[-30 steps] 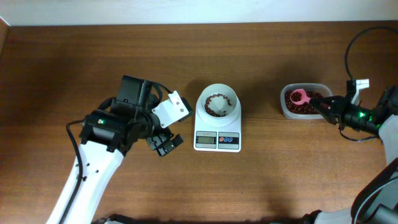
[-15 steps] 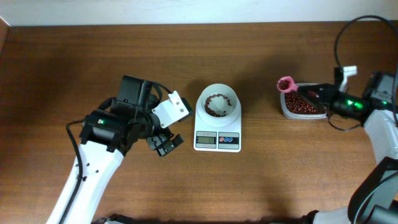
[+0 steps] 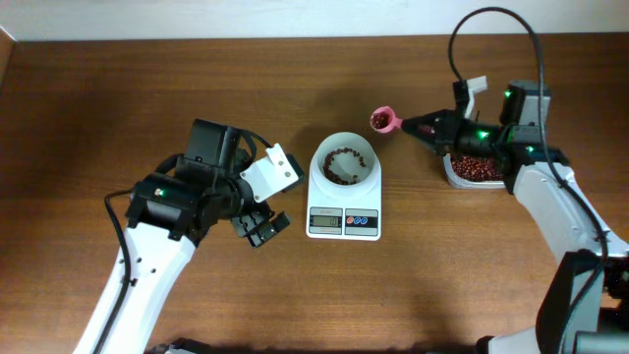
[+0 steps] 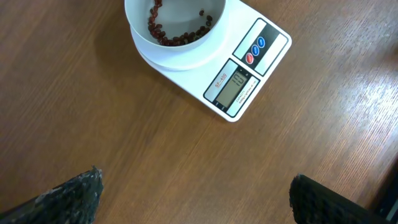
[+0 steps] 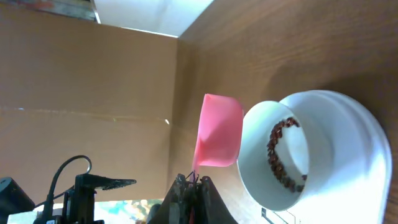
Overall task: Scoop and weigh 50g on scale
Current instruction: 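Lift a second scoop of beans toward the scale with the right gripper, then tilt the pink scoop over the white bowl to pour beans, then carry the empty scoop back to the bean tub with the right gripper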
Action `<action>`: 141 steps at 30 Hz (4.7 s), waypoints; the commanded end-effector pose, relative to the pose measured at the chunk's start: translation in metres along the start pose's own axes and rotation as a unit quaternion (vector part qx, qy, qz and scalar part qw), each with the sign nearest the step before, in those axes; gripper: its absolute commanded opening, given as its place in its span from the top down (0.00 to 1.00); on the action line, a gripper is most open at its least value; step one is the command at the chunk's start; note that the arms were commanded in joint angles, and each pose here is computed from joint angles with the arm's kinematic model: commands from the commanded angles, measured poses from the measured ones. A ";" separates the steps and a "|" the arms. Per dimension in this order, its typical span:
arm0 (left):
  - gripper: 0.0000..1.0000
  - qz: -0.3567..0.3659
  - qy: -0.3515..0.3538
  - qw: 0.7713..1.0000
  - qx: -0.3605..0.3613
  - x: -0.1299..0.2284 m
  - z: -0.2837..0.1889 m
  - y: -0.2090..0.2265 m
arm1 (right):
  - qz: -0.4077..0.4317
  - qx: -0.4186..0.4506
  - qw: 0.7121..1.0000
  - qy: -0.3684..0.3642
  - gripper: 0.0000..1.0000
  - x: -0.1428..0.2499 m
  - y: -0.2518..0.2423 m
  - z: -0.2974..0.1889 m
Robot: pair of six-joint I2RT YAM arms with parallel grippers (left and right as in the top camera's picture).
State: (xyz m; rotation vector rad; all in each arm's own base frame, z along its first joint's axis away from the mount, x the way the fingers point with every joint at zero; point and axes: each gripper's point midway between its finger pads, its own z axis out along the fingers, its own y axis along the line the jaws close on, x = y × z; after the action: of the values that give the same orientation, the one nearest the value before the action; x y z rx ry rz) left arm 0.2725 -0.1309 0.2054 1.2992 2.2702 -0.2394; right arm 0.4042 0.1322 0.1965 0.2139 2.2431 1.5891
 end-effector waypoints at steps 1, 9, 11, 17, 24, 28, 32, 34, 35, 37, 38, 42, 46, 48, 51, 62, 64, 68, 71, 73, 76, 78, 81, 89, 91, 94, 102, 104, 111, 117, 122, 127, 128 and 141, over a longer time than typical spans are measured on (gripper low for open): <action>0.01 0.010 -0.013 1.000 -0.005 -0.006 -0.007 0.001 | 0.000 0.011 1.000 0.001 0.96 0.002 0.000 0.011; 0.01 0.010 -0.013 1.000 -0.005 -0.006 -0.007 0.001 | -0.015 0.006 1.000 0.013 0.96 0.010 0.008 0.023; 0.01 0.010 -0.013 1.000 -0.005 -0.006 -0.007 0.001 | -0.022 0.018 1.000 0.010 0.96 0.011 0.006 0.029; 0.01 0.010 -0.013 1.000 -0.005 -0.006 -0.007 0.001 | -0.190 0.033 0.981 0.024 0.96 0.024 0.008 0.049; 0.01 0.010 -0.013 1.000 -0.005 -0.006 -0.007 0.001 | -0.349 0.081 0.932 0.050 0.96 0.033 -0.014 0.051; 0.01 0.010 -0.013 1.000 -0.005 -0.006 -0.007 0.001 | -0.370 0.144 0.917 0.051 0.96 0.033 -0.030 0.056; 0.01 0.010 -0.013 1.000 -0.005 -0.006 -0.007 0.001 | -0.424 0.146 0.891 0.075 0.96 0.047 -0.027 0.071; 0.01 0.010 -0.013 1.000 -0.005 -0.006 -0.007 0.001 | -0.426 0.224 0.874 0.064 0.96 0.037 -0.046 0.067; 0.01 0.010 -0.013 1.000 -0.005 -0.006 -0.007 0.001 | -0.424 0.212 0.877 0.075 0.96 0.045 -0.044 0.070; 0.01 0.010 -0.013 1.000 -0.005 -0.006 -0.007 0.001 | -0.428 0.206 0.876 0.079 0.96 0.047 -0.043 0.071; 0.01 0.010 -0.013 1.000 -0.005 -0.006 -0.007 0.001 | -0.423 0.226 0.874 0.076 0.96 0.044 -0.048 0.068; 0.01 0.010 -0.013 1.000 -0.005 -0.006 -0.007 0.001 | -0.421 0.192 0.882 0.086 0.96 0.053 -0.040 0.073; 0.01 0.010 -0.013 1.000 -0.005 -0.006 -0.007 0.001 | -0.419 0.148 0.890 0.098 0.96 0.063 -0.029 0.077; 0.01 0.010 -0.013 1.000 -0.005 -0.006 -0.007 0.001 | -0.420 0.152 0.890 0.097 0.96 0.062 -0.030 0.077; 0.01 0.010 -0.013 1.000 -0.005 -0.006 -0.007 0.001 | -0.420 0.127 0.893 0.103 0.96 0.067 -0.022 0.078; 0.01 0.010 -0.013 1.000 -0.005 -0.006 -0.007 0.001 | -0.467 0.146 0.868 0.091 0.96 0.062 -0.009 0.066; 0.01 0.010 -0.013 1.000 -0.005 -0.006 -0.007 0.001 | -0.474 0.217 0.850 0.074 0.96 0.045 -0.027 0.058; 0.01 0.010 -0.013 1.000 -0.005 -0.006 -0.007 0.001 | -0.497 0.227 0.835 0.063 0.96 0.039 -0.018 0.052; 0.01 0.010 -0.013 1.000 -0.005 -0.006 -0.007 0.001 | -0.499 0.163 0.848 0.077 0.96 0.057 0.005 0.055; 0.00 0.010 -0.013 1.000 -0.005 -0.006 -0.007 0.001 | -0.498 0.221 0.836 0.072 0.96 0.048 -0.010 0.050; 0.01 0.010 -0.013 1.000 -0.005 -0.006 -0.007 0.001 | -0.518 0.230 0.822 0.064 0.96 0.050 -0.002 0.058; 0.01 0.010 -0.013 1.000 -0.005 -0.006 -0.007 0.001 | -0.528 0.204 0.821 0.073 0.96 0.065 0.013 0.067; 0.01 0.010 -0.013 1.000 -0.005 -0.006 -0.007 0.001 | -0.549 0.312 0.774 0.039 0.96 0.043 -0.002 0.066; 0.01 0.010 -0.013 1.000 -0.005 -0.006 -0.007 0.001 | -0.561 0.294 0.773 0.036 0.96 0.052 0.011 0.076; 0.01 0.010 -0.013 1.000 -0.005 -0.006 -0.007 0.001 | -0.543 0.289 0.789 0.012 0.96 0.050 0.024 0.070; 0.01 0.010 -0.013 1.000 -0.005 -0.006 -0.007 0.001 | -0.524 0.279 0.805 -0.022 0.96 0.047 0.044 0.059; 0.01 0.010 -0.013 1.000 -0.005 -0.006 -0.007 0.001 | -0.330 0.355 0.868 -0.107 0.96 0.004 0.011 -0.026; 0.01 0.010 -0.013 1.000 -0.005 -0.006 -0.007 0.001 | -0.267 0.382 0.877 -0.115 0.96 -0.002 -0.012 -0.053; 0.01 0.010 -0.013 1.000 -0.005 -0.006 -0.007 0.001 | -0.186 0.351 0.911 -0.108 0.96 -0.003 -0.033 -0.090; 0.01 0.010 -0.013 1.000 -0.005 -0.006 -0.007 0.001 | -0.170 0.360 0.913 -0.093 0.96 0.006 -0.039 -0.092; 0.01 0.010 -0.013 1.000 -0.005 -0.006 -0.007 0.001 | -0.173 0.359 0.912 -0.095 0.96 0.004 -0.038 -0.091; 0.01 0.010 -0.013 1.000 -0.005 -0.006 -0.007 0.001 | -0.165 0.428 0.881 -0.116 0.96 -0.003 -0.055 -0.112; 0.01 0.010 -0.013 1.000 -0.005 -0.006 -0.007 0.001 | -0.167 0.428 0.880 -0.118 0.96 -0.004 -0.055 -0.112; 0.01 0.010 -0.013 1.000 -0.005 -0.006 -0.007 0.001 | -0.123 0.433 0.882 -0.141 0.96 -0.012 -0.074 -0.158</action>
State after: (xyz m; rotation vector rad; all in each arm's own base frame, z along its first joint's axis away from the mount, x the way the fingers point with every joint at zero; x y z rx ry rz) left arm 0.2725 -0.1309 0.2054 1.2992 2.2702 -0.2394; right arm 0.3617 -0.0390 0.1633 0.4250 2.4704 0.2646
